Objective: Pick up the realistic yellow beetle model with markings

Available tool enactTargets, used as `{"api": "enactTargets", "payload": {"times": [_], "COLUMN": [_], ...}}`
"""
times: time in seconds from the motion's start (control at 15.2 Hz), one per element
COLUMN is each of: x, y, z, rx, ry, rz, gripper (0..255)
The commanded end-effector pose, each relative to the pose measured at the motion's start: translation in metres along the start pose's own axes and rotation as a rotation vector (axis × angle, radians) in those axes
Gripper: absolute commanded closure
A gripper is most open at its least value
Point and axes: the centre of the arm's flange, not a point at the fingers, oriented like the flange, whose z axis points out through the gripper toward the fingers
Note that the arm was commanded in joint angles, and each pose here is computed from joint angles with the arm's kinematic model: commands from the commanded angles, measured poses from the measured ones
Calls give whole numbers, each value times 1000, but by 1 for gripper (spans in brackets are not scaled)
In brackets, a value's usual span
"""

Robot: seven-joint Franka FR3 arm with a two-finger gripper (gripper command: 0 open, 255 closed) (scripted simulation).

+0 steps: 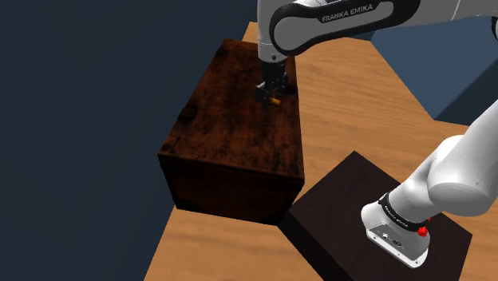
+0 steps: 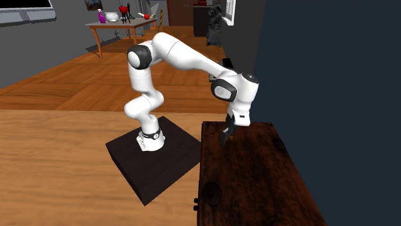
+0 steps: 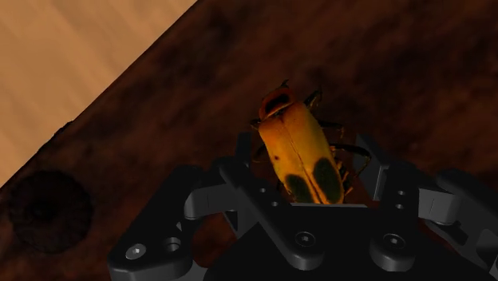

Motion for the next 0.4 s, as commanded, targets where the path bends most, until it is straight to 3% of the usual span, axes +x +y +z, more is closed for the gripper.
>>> {"api": "enactTargets", "payload": {"times": [0.0, 0.33], "x": [-3, -5], "y": [0, 2], "z": [-11, -27], "rx": [0, 0], "ry": [0, 0], "rz": [0, 0], "gripper": [255, 255]}}
